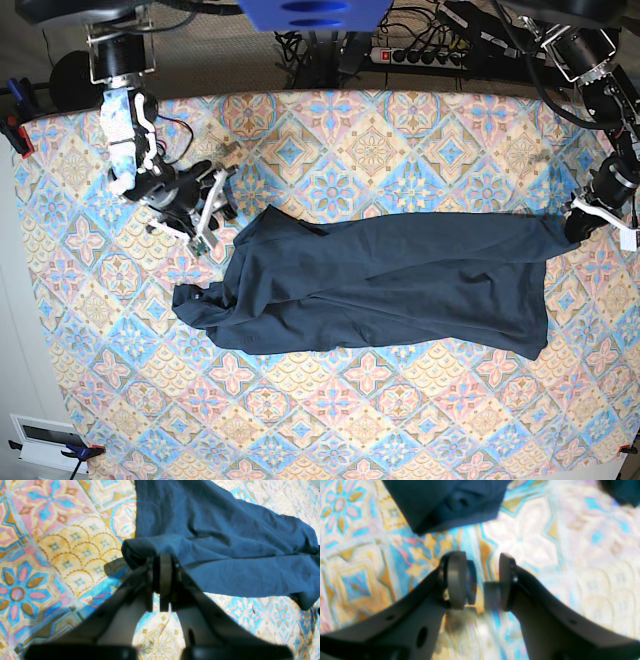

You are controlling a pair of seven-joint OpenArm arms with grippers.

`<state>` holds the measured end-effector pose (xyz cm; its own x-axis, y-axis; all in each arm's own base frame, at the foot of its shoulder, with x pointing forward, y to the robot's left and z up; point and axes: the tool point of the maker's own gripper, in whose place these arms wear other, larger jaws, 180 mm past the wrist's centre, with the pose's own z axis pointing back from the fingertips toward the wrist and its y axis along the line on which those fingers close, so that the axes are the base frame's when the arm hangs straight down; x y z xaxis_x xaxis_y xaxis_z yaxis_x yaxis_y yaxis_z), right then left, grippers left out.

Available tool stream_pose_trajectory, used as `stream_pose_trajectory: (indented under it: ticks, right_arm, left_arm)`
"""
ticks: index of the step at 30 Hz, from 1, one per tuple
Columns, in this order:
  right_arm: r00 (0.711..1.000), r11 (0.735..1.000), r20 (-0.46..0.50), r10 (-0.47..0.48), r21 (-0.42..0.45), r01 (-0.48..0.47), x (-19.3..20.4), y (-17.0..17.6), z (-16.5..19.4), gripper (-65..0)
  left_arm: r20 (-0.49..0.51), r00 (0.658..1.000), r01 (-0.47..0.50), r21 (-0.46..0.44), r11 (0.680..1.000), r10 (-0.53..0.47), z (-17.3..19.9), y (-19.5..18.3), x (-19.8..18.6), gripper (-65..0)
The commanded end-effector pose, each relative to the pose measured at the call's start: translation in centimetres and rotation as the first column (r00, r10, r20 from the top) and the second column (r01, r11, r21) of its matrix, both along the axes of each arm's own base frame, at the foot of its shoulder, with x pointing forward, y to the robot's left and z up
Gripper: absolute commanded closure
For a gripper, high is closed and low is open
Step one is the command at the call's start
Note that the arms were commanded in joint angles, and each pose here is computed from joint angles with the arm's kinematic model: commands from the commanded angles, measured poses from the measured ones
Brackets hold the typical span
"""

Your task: Layout the t-shirt on the table in an organized manner, then fold the t-shirt properly

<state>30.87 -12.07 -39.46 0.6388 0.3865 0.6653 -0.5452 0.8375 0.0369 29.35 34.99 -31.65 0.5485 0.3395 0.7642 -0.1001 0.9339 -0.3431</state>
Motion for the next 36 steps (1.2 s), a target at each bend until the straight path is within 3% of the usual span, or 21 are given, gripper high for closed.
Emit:
stream_pose_trajectory:
  ticks: [1, 13, 18, 26, 33, 36]
  right_arm:
    - [0.995, 0.999, 0.103, -0.003, 0.046, -0.002, 2.8, 0.6, 2.9, -21.0]
    - [0.995, 0.995, 0.075, -0.067, 0.085, 0.061, 5.7, -0.1, 2.3, -21.1]
    - [0.992, 0.988, 0.038, -0.123, 0.096, 0.119, 5.6, -1.6, 1.2, -21.2]
    - [0.991, 0.987, 0.007, -0.130, 0.096, 0.129, 5.3, -1.7, 0.2, -21.3]
    - [0.991, 0.954, -0.007, -0.137, 0.269, 0.134, 5.5, 0.3, 1.7, -21.3]
    - [0.990, 0.944, -0.008, -0.138, 0.303, 0.134, 5.5, 0.7, 2.1, -21.2]
  left_arm:
    - [0.056, 0.998, 0.000, 0.026, 1.000, -0.002, 2.0, 0.7, 0.8, -0.2]
    - [0.053, 0.999, -0.001, 0.026, 1.000, 0.000, 1.9, 0.7, 0.7, -0.2]
    - [0.053, 0.999, -0.001, 0.026, 1.000, 0.000, 1.9, 0.7, 0.7, -0.2]
    - [0.055, 0.998, -0.001, 0.025, 1.000, 0.000, 1.9, 0.7, 0.7, -0.2]
    - [0.055, 0.998, -0.001, 0.025, 1.000, 0.000, 1.9, 0.7, 0.7, -0.2]
    - [0.055, 0.998, -0.001, 0.026, 1.000, 0.000, 1.9, 0.7, 0.7, -0.2]
